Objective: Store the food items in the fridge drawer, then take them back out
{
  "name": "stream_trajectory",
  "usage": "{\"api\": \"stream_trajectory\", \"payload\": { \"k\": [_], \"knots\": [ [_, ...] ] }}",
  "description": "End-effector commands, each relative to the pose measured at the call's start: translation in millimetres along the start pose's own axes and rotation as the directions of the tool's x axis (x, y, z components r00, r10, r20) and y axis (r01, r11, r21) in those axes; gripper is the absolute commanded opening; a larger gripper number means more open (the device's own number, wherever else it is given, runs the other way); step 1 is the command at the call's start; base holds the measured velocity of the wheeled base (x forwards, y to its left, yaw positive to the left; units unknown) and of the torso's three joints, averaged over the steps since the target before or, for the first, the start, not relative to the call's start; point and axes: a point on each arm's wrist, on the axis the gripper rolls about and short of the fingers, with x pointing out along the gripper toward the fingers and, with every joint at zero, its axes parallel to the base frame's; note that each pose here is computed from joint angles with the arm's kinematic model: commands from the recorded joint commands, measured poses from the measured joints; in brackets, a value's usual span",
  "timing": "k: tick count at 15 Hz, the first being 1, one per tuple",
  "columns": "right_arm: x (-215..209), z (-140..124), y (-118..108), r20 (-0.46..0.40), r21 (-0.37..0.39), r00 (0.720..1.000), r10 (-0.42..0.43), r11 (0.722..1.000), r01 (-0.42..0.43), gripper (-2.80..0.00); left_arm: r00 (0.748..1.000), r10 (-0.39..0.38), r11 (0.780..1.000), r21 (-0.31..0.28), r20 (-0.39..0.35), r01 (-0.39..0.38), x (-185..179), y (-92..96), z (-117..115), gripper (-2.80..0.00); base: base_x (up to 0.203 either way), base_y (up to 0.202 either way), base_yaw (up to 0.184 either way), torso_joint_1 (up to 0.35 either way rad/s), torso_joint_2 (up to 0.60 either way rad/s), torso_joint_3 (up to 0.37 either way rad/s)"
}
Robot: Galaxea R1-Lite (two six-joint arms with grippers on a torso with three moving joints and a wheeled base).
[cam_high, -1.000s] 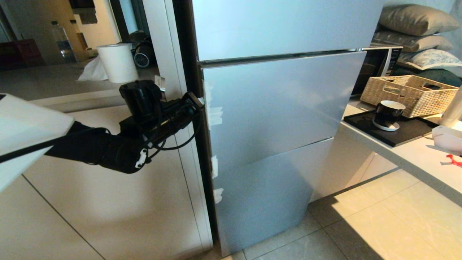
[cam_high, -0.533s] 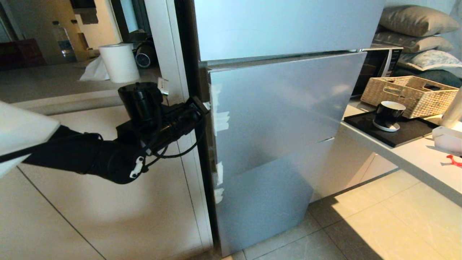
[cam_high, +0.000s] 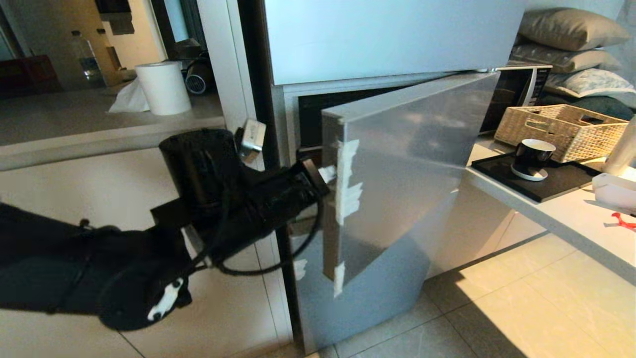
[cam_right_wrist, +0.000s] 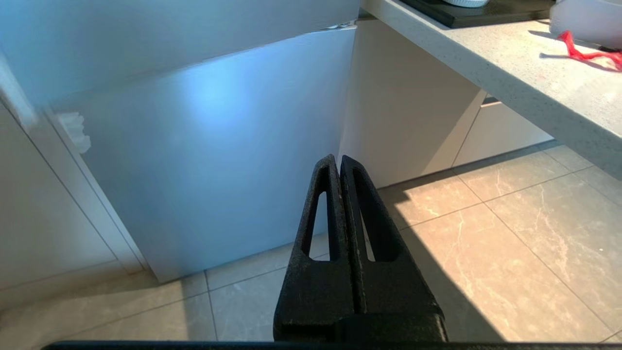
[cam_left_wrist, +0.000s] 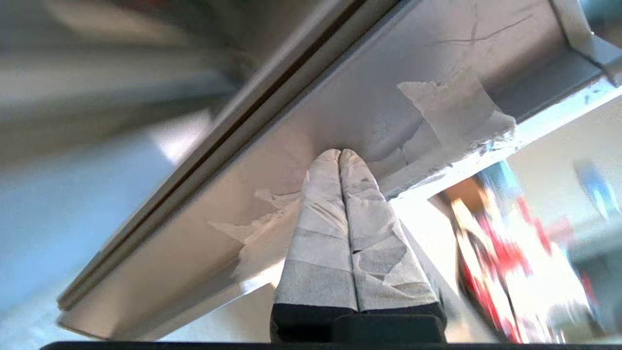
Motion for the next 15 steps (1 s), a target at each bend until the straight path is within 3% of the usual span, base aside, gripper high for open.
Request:
{"api": "stream_trajectory", "payload": {
  "k": [1, 7, 8, 9, 10, 12, 13, 15],
  "knots": [
    [0.2, -0.4, 0.0, -0.003, 0.000, 1.000, 0.000, 1.000, 0.000, -2.80, 0.999, 0.028, 1.000, 0.009, 0.024, -0.028, -28.5, -19.9, -7.8, -2.80, 0.000, 0.000, 0.000, 0.000, 0.00, 0.000],
    [0.1, 0.0, 0.0, -0.002, 0.000, 1.000, 0.000, 1.000, 0.000, -2.80, 0.996, 0.029, 0.999, 0.013, 0.080, -0.030, -64.7, -29.3, 5.0, -2.80, 0.000, 0.000, 0.000, 0.000, 0.00, 0.000],
    [0.1, 0.0, 0.0, -0.002, 0.000, 1.000, 0.000, 1.000, 0.000, -2.80, 0.995, 0.010, 0.999, 0.033, 0.104, -0.013, -77.2, -34.6, 13.5, -2.80, 0.000, 0.000, 0.000, 0.000, 0.00, 0.000],
    [0.1, 0.0, 0.0, -0.002, 0.000, 1.000, 0.000, 1.000, 0.000, -2.80, 0.992, 0.000, 0.995, 0.095, 0.128, -0.012, -89.8, -38.9, 22.6, -2.80, 0.000, 0.000, 0.000, 0.000, 0.00, 0.000],
    [0.1, 0.0, 0.0, -0.002, 0.000, 1.000, 0.000, 1.000, 0.000, -2.80, 0.988, -0.003, 0.979, 0.202, 0.156, -0.029, -105.3, -42.7, 33.5, -2.80, 0.000, 0.000, 0.000, 0.000, 0.00, 0.000],
    [0.1, 0.0, 0.0, -0.002, 0.000, 1.000, 0.000, 1.000, 0.000, -2.80, 0.978, -0.006, 0.911, 0.405, 0.206, -0.080, -144.7, -49.8, 53.8, -2.80, 0.000, 0.000, 0.000, 0.000, 0.00, 0.000],
    [0.1, 0.0, 0.0, -0.002, 0.000, 1.000, 0.000, 1.000, 0.000, -2.80, 0.975, -0.006, 0.871, 0.480, 0.220, -0.103, -164.9, -52.3, 60.1, -2.80, 0.000, 0.000, 0.000, 0.000, 0.00, 0.000],
    [0.2, -0.1, 0.0, -0.002, 0.000, 1.000, 0.000, 1.000, 0.000, -2.80, 0.971, 0.006, 0.817, 0.558, 0.238, -0.142, -212.9, -53.9, 68.5, -2.80, 0.000, 0.000, 0.000, 0.000, 0.00, 0.000]
  ]
}}
